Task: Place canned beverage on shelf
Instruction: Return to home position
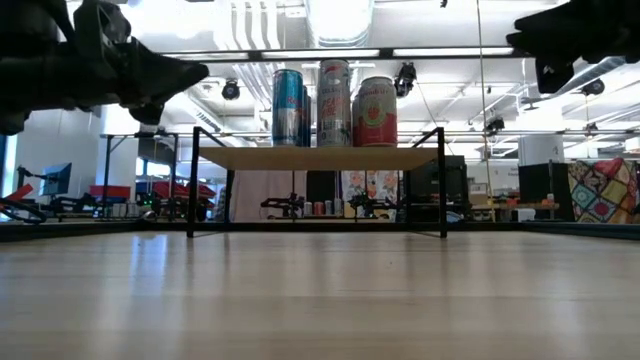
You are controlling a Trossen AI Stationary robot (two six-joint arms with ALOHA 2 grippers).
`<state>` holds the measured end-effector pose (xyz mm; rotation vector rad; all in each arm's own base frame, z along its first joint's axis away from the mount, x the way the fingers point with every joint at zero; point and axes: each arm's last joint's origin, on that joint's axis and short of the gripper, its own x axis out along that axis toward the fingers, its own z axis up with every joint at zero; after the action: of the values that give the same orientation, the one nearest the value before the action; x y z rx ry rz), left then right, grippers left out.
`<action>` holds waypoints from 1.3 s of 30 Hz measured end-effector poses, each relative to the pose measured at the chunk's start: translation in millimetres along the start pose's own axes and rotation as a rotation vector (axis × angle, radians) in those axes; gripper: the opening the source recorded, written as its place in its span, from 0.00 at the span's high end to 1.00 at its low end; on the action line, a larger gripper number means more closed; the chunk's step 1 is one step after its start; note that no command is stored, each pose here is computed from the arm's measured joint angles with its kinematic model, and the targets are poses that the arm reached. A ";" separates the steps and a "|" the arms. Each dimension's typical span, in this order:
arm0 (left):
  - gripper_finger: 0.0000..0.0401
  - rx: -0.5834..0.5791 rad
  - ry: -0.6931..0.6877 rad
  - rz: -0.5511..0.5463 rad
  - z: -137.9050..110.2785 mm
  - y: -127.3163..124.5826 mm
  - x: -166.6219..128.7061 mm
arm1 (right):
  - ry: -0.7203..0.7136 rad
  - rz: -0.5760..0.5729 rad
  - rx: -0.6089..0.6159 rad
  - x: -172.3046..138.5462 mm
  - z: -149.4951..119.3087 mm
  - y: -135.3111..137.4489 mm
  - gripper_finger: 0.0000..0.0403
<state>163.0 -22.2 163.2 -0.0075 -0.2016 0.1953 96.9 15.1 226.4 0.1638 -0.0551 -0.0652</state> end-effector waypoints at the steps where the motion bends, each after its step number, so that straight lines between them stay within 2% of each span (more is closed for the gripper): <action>1: 1.00 0.003 -0.010 0.000 1.3 0.1 -0.1 | -0.008 0.001 -0.002 -1.8 0.7 -0.5 0.77; 10: 1.00 0.022 -0.066 0.005 12.8 2.1 -3.3 | -0.042 0.005 0.011 -20.2 1.3 -6.5 0.78; 30: 1.00 0.032 -0.063 0.013 39.9 17.1 -35.2 | -0.029 -0.014 0.015 -18.1 -5.4 -7.4 0.78; 39: 1.00 0.028 -0.043 0.011 42.3 24.1 -51.9 | -0.030 -0.022 0.016 -18.1 -5.4 -7.6 0.78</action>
<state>100.1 -9.1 193.8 0.0228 -0.2414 0.2097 78.8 9.8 219.0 0.1793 -0.0842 -0.0895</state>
